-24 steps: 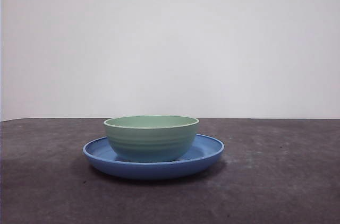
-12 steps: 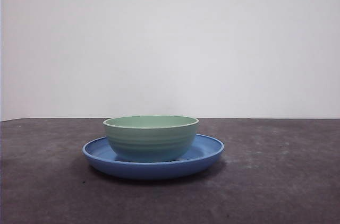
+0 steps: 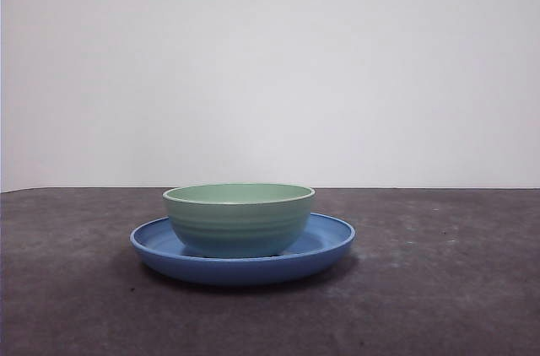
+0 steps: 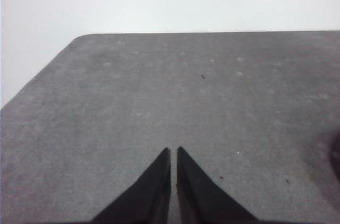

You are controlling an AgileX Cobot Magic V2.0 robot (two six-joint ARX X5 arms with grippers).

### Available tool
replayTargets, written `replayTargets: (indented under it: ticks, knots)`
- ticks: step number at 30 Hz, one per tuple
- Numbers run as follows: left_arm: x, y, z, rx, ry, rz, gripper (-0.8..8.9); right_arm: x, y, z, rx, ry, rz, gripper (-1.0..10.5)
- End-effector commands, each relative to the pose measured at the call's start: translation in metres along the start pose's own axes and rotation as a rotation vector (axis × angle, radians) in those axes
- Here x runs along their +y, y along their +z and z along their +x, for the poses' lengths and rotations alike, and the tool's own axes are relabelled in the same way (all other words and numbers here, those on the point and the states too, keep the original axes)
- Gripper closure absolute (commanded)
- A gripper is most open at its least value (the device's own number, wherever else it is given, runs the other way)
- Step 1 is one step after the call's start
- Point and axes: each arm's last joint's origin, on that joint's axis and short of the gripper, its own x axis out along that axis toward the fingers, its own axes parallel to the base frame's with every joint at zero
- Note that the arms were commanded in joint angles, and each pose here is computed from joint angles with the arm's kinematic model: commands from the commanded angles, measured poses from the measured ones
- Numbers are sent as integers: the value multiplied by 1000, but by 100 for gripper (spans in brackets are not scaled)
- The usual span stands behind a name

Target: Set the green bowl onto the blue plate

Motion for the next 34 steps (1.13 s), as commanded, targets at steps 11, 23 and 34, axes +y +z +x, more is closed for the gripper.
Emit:
replayTargets:
  ticks: [11, 23, 34]
  knots:
    - [-2, -23, 4, 24, -19, -8, 794, 1, 3, -2, -17, 6, -12, 915]
    - [-2, -25, 2, 40, -19, -3, 794, 1, 3, -2, -17, 6, -12, 915]
    - [-2, -25, 2, 42, -19, -3, 794, 1, 3, -2, -17, 6, -12, 915]
